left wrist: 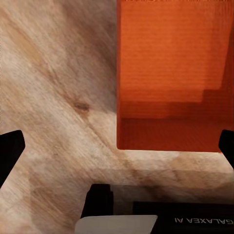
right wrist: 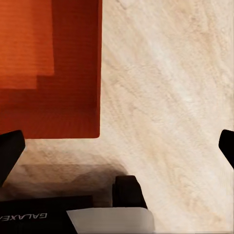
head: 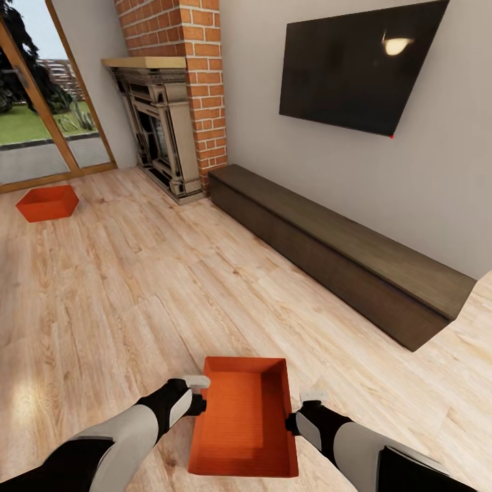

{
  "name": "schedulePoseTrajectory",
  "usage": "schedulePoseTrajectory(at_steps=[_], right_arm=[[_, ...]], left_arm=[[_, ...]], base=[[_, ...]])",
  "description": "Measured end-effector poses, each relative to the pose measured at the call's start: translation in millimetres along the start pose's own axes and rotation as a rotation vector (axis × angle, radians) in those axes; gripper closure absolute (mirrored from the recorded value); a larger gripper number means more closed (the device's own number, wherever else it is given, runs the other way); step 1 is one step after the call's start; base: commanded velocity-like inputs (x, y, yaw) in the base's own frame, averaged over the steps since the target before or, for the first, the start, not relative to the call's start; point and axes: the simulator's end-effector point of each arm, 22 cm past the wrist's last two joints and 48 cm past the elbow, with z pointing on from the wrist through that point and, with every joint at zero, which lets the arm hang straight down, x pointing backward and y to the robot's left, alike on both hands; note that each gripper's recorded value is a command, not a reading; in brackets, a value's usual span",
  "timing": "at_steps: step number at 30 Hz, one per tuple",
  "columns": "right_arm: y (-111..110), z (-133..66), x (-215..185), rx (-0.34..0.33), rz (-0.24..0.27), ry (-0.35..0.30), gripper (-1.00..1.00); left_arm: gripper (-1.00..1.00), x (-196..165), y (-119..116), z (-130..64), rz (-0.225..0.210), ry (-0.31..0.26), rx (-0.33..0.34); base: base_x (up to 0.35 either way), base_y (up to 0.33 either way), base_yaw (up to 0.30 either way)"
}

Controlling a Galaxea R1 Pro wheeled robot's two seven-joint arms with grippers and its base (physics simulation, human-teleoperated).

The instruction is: Move the two storage containers from the living room to the garage. In the garage, place one container on the floor and stack the other container on top of it (either order is fine).

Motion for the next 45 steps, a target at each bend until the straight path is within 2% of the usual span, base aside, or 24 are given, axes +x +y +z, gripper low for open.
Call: schedulePoseTrajectory(at_steps=[2, 6, 11, 12, 15, 32, 38, 45], right_arm=[[0, 0.0, 0, 0.000, 0.000, 0.001, -1.00], [0, -0.3, -12, 0.000, 0.016, -0.054, -1.00], [0, -0.8, -18, -0.001, 0.023, -0.081, -1.00], [0, -1.8, -27, 0.000, 0.029, -0.123, -1.00], [0, -2.6, -33, 0.000, 0.038, -0.148, -1.00], [2, -5.2, -45, -0.003, 0.045, -0.203, -1.00], [1, -4.9, -45, -0.004, 0.045, -0.203, -1.00], [2, -4.8, -45, -0.008, 0.043, -0.202, -1.00]], left_arm=[[-1.00, -3, 0, -0.4, 0.000, -0.009, -0.001], [-1.00, -7, 2, -0.7, -0.001, -0.026, -0.004], [-1.00, -9, 2, -1.0, -0.001, -0.030, -0.005], [-1.00, -9, 2, -1.0, -0.001, -0.030, -0.005], [-1.00, -9, 2, -1.0, -0.001, -0.031, -0.005], [-1.00, -11, 3, -1.2, 0.000, -0.035, -0.006], [-1.00, -26, 2, -1.8, -0.015, -0.113, -0.005], [-1.00, -28, 1, -1.8, -0.019, -0.130, -0.002]], base=[[0.000, 0.000, 0.000], [0.000, 0.000, 0.000], [0.000, 0.000, 0.000], [0.000, 0.000, 0.000], [0.000, 0.000, 0.000], [0.000, 0.000, 0.000], [0.000, 0.000, 0.000], [0.000, 0.000, 0.000]])
